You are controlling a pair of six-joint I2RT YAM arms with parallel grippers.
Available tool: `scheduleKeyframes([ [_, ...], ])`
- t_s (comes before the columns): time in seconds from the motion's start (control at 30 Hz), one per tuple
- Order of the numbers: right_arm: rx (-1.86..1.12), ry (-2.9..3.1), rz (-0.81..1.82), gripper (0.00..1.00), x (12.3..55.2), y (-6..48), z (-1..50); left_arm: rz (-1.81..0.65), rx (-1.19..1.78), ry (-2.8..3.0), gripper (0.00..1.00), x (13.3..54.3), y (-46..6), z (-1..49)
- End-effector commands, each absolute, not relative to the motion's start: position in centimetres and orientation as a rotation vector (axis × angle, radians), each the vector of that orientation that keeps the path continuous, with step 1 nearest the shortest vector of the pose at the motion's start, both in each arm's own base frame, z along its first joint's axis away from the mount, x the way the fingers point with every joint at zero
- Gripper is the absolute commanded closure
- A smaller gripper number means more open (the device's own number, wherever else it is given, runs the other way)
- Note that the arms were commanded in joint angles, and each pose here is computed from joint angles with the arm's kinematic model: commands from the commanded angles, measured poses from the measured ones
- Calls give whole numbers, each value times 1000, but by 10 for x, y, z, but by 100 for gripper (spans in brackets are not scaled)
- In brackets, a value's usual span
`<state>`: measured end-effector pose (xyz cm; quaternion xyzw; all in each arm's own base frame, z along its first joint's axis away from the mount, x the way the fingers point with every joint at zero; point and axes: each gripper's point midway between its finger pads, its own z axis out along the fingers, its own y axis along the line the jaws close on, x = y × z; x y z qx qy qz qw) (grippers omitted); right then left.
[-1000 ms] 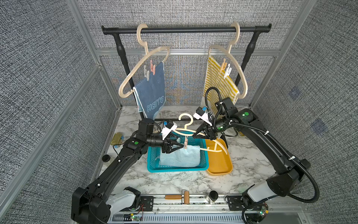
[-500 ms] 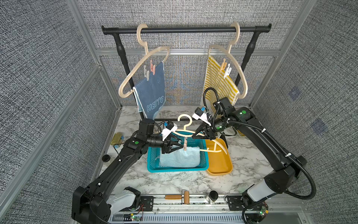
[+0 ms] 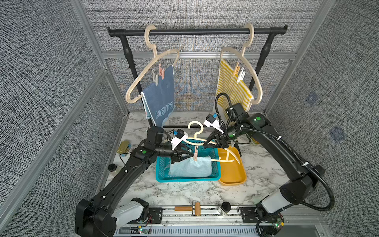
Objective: Remove the clothespins securing towels to the hanger
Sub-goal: Remove the clothespin from the hanger.
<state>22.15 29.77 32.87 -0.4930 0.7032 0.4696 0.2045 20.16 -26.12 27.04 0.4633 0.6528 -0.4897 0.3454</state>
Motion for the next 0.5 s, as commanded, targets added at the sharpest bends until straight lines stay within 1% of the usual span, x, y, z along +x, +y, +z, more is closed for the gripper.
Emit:
scheduleKeyframes([
  [0.0,-1425,1801,1461,100,203,301,353,-1302,1212,1702,73,198,-261,267],
  [0.07,-1424,1800,1462,100,204,301,353,-1305,1209,1707,79,199,-262,268],
  [0.13,-1425,1801,1463,100,203,301,352,-1300,1207,1707,89,200,-262,268],
  [0.27,-1425,1802,1462,100,204,302,351,-1278,1193,1704,100,203,-261,271],
  [0.47,-1417,1804,1462,100,206,303,351,-1232,1170,1708,100,206,-259,276],
])
